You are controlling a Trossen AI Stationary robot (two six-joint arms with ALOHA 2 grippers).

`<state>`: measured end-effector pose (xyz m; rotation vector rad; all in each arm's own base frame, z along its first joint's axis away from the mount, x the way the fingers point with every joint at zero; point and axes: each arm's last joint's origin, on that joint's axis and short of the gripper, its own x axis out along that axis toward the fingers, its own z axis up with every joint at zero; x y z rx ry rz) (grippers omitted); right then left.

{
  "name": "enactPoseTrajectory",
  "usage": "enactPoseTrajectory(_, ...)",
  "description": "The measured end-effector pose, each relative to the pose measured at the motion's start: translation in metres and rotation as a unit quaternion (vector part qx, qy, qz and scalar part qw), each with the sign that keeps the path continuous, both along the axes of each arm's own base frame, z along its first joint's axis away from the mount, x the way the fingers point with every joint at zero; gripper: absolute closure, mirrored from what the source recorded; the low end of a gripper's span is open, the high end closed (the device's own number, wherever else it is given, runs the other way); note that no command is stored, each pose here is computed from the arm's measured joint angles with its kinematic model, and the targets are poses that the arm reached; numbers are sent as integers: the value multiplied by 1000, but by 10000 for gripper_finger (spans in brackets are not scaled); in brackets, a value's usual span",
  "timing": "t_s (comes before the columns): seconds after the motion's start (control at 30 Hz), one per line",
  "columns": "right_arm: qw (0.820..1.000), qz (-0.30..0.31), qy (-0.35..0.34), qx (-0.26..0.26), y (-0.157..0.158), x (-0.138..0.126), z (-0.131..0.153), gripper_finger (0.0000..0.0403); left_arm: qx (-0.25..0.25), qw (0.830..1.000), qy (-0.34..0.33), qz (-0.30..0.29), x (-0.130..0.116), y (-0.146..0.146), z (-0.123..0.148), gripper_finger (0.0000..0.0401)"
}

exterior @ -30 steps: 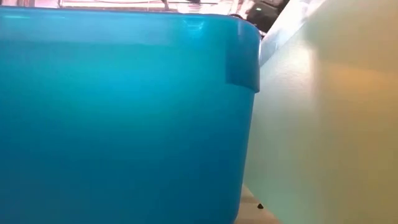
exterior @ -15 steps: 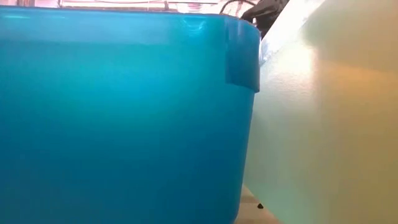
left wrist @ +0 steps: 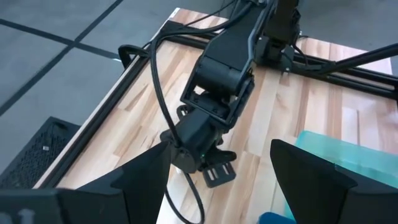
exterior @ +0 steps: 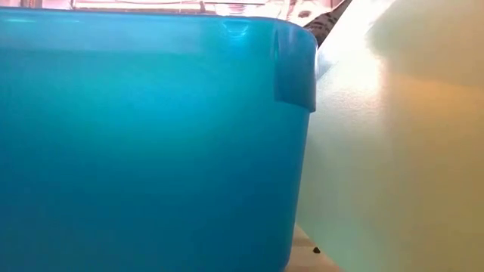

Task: Pick and place medicine bottles into bin by pill shape (circle, oval)
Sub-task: Put the large orange pill bottle into the green bin

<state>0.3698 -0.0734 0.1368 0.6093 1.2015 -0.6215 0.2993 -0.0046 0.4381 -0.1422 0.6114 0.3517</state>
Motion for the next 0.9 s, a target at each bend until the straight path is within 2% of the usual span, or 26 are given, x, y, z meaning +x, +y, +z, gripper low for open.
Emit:
enactPoseTrajectory(0.13,1000,14,-2,-15,3,1,3,241,1,1000,1,-1,0,0,0,134)
enactPoseTrajectory(0.27,1000,27,-9,-13,3,-2,10,241,2,1000,13,-1,-1,0,-2,134)
enactPoseTrajectory(0.37,999,38,-27,-20,4,-7,29,241,5,1000,21,2,-3,0,-3,134)
enactPoseTrajectory(0.57,988,66,-133,-53,14,-29,107,236,14,1000,13,11,-2,0,-2,134)
enactPoseTrajectory(0.73,953,101,-270,-89,36,-70,188,225,48,999,-10,23,1,-3,3,134)
enactPoseTrajectory(0.9,912,124,-371,-123,58,-116,242,227,66,996,-49,26,6,-4,9,134)
